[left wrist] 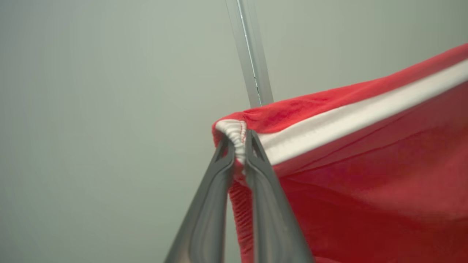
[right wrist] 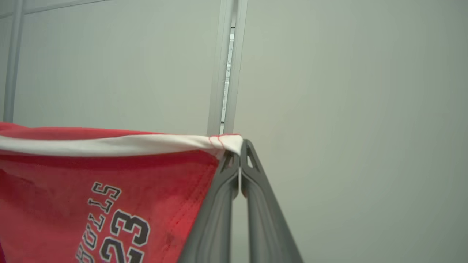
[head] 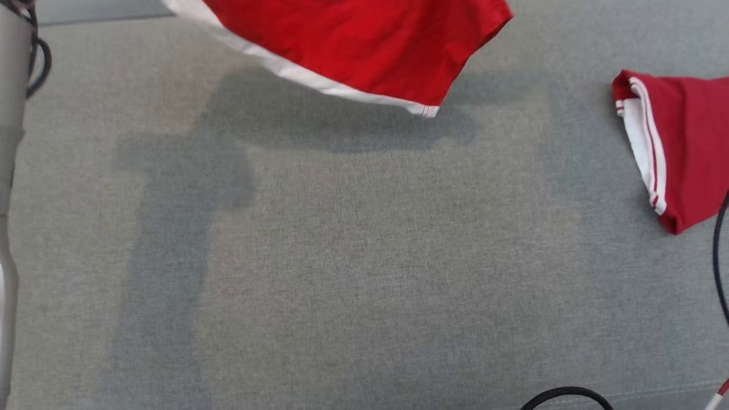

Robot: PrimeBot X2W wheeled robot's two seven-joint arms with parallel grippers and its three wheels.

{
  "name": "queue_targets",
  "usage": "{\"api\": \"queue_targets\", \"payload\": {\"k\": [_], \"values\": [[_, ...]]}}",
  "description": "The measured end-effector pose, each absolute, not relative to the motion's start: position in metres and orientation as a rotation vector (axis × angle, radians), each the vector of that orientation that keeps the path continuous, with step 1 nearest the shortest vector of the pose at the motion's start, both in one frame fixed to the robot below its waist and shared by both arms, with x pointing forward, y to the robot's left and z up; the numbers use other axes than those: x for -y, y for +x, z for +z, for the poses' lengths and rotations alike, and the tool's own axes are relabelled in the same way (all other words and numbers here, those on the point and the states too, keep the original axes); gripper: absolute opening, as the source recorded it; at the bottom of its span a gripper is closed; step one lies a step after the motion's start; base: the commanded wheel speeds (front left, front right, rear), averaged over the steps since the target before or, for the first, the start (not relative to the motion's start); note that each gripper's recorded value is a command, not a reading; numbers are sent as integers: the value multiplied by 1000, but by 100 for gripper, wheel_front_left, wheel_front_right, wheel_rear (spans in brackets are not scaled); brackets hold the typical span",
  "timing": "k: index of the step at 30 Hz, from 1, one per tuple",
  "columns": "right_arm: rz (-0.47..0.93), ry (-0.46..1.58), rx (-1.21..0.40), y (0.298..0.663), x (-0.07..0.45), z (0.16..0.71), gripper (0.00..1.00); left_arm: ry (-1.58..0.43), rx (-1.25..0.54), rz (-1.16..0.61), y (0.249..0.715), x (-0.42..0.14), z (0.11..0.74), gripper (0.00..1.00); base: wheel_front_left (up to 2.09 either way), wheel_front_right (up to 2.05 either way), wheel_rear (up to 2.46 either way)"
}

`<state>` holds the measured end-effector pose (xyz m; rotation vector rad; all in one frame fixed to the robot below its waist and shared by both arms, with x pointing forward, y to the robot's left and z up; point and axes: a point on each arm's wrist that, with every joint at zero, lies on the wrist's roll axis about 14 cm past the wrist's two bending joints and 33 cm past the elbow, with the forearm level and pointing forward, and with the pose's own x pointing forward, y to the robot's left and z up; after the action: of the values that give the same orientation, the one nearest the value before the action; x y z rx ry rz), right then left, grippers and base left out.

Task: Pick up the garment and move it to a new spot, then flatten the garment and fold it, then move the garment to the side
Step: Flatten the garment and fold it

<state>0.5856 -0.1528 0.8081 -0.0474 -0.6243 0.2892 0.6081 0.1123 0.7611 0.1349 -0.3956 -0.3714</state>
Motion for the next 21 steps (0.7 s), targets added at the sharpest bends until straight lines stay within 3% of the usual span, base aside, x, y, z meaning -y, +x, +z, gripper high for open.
{"api": "queue_targets", "payload": {"k": [5, 11, 15, 21], "values": [[238, -124, 559, 650, 162, 767, 0, 107, 409, -338, 663, -113, 733, 0, 0, 0, 0], [172, -107, 552, 701, 178, 731, 0, 56, 454, -315, 707, -117, 700, 0, 0, 0, 0], [166, -66, 548, 717, 179, 702, 0, 2, 395, -309, 726, -120, 655, 0, 0, 0, 0], [282, -41, 361, 709, 145, 594, 0, -111, 105, -273, 714, -131, 512, 0, 0, 0, 0]]}}
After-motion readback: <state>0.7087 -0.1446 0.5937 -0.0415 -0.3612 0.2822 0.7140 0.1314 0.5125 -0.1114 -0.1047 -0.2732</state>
